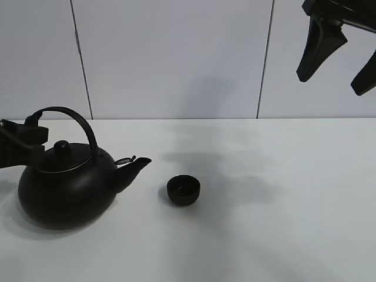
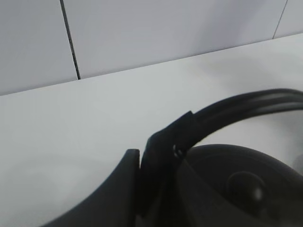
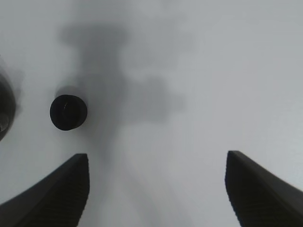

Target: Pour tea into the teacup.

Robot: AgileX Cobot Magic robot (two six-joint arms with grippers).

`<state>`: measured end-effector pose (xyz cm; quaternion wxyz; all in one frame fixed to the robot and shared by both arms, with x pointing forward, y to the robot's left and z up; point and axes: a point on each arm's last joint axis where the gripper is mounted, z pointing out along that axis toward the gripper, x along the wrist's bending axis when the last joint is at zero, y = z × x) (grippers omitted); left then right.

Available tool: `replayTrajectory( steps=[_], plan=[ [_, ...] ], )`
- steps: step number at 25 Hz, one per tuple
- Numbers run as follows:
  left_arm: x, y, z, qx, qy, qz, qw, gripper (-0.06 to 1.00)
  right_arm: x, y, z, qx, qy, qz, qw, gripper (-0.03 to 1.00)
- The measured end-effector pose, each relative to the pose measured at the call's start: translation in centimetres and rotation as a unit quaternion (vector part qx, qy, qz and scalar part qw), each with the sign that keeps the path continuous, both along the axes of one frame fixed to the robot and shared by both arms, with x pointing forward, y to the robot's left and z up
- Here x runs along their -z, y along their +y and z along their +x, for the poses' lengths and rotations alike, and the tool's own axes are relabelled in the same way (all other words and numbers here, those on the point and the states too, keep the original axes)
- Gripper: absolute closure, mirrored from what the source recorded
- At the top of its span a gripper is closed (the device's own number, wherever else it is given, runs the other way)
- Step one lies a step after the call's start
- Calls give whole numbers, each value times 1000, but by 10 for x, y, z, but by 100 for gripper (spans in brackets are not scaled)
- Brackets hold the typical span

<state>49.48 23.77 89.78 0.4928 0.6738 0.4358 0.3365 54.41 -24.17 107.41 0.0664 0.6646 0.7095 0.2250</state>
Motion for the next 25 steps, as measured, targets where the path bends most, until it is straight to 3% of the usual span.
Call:
replayTrajectory(
  steps=[14, 20, 25],
  plan=[
    [-40, -9, 5, 29, -59, -22, 998, 82, -1, 0, 1, 2, -7, 3, 1000, 42],
    [-44, -27, 1, 15, -64, -39, 997, 82, -1, 1, 1, 3, -7, 6, 1000, 42],
    [-44, -46, -6, 0, -71, -28, 997, 82, -1, 1, 1, 3, -7, 7, 1000, 42]
  ],
)
